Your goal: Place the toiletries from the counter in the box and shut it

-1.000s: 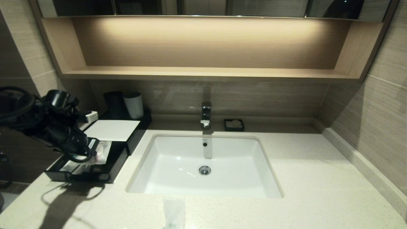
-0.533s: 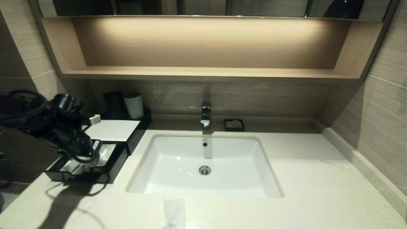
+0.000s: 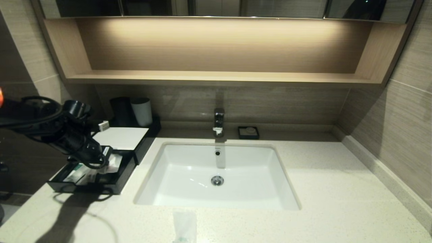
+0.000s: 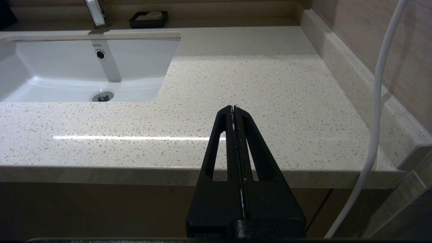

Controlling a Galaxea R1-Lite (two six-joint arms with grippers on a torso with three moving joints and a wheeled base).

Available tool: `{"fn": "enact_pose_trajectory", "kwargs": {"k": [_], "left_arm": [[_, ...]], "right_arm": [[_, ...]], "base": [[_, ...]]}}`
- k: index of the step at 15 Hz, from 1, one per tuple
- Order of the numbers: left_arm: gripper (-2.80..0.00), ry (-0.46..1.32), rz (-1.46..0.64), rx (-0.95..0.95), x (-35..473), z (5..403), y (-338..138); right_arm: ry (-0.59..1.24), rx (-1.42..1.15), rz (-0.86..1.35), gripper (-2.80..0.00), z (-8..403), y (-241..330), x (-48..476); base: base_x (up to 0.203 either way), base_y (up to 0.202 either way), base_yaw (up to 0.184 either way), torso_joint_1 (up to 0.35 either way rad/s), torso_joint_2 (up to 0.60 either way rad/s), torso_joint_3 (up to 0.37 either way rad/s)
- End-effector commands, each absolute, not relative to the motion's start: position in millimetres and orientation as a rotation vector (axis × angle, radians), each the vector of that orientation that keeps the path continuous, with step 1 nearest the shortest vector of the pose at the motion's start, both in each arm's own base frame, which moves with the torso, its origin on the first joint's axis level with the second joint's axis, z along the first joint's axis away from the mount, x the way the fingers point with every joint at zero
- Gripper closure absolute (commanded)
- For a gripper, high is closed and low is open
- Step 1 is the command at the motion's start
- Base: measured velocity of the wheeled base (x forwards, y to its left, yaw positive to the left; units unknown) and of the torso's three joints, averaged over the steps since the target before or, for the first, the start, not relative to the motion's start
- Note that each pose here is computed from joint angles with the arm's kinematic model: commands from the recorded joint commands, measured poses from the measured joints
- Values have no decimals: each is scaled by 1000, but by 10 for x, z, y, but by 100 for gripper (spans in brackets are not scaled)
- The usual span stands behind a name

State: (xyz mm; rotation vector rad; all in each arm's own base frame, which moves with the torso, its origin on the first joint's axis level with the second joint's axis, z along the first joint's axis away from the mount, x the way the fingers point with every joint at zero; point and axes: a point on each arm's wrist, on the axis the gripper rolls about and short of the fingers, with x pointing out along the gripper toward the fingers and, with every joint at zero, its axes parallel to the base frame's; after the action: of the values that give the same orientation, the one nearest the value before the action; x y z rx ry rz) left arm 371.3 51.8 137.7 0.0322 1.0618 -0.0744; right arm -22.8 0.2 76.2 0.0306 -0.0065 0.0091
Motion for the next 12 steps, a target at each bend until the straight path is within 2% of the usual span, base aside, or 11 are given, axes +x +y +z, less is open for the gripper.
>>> {"fn": "enact_pose_trajectory", "kwargs": {"k": [1,12], "left_arm": [[0,1081,-79,29,3741,1322,522],[0,1045,-72,23,4010,1277,550]], "right_arm": [[-6,31,9,0,763,2,-227],[-4,31,9,0,761,2,-227]], "base": [[0,0,0,0,0,0],[0,0,0,0,0,0]]}}
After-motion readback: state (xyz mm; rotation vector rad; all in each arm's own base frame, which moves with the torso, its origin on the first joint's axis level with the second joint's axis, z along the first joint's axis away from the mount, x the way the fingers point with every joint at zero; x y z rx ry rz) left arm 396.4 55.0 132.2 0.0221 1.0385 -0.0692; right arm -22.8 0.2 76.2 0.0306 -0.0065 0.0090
